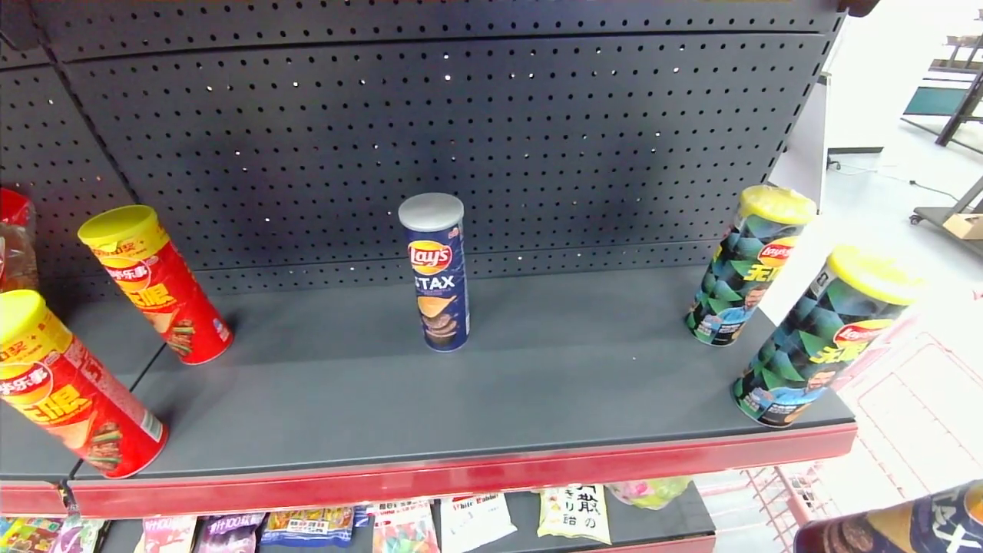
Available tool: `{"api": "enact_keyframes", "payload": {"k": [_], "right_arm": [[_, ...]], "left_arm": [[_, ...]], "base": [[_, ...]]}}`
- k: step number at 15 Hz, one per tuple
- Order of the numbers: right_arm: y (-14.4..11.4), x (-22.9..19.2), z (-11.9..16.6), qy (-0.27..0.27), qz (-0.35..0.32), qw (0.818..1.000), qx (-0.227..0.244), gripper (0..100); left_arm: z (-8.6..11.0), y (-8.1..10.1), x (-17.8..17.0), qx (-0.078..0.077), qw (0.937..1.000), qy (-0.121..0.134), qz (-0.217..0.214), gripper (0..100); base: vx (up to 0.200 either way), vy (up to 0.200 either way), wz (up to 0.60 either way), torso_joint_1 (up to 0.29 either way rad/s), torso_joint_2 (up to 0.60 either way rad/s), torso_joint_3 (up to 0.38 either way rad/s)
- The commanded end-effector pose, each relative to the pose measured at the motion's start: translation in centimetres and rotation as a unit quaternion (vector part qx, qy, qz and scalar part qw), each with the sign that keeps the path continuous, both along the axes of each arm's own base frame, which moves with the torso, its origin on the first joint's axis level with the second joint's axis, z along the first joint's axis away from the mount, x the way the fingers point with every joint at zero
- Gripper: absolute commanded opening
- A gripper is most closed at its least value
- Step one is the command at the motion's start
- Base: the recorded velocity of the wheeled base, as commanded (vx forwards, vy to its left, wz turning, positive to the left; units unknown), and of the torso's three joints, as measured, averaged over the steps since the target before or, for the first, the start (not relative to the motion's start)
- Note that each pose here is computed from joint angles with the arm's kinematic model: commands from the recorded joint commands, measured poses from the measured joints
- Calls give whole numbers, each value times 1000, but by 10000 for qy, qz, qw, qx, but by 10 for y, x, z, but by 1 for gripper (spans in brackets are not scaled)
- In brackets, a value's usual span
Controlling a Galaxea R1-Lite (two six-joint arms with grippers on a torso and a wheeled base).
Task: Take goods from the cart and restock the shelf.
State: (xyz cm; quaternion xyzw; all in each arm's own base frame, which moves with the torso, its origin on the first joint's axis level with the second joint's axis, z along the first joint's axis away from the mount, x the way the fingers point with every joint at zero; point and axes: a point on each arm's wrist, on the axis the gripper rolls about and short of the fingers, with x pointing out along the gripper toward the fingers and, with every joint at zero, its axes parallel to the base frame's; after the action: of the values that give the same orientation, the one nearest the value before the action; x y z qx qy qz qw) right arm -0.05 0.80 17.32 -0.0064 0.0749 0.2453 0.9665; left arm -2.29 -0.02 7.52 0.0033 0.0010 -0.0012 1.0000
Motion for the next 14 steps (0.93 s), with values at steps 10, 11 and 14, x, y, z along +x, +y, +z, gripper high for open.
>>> {"api": "enact_keyframes", "payload": {"k": [10,11,14], "right_arm": [[0,1,-1,26,-3,10000,-6,0],[0,1,-1,34,-3,10000,-7,0],[0,2,0,41,12,10000,-7,0]], "left_arm": [[0,0,0,-2,10000,6,4,100],[0,0,0,-2,10000,6,4,100],[0,0,0,-25,10000,6,4,100]], "base": [[0,0,0,0,0,0],[0,0,0,0,0,0],[0,0,0,0,0,0]]}}
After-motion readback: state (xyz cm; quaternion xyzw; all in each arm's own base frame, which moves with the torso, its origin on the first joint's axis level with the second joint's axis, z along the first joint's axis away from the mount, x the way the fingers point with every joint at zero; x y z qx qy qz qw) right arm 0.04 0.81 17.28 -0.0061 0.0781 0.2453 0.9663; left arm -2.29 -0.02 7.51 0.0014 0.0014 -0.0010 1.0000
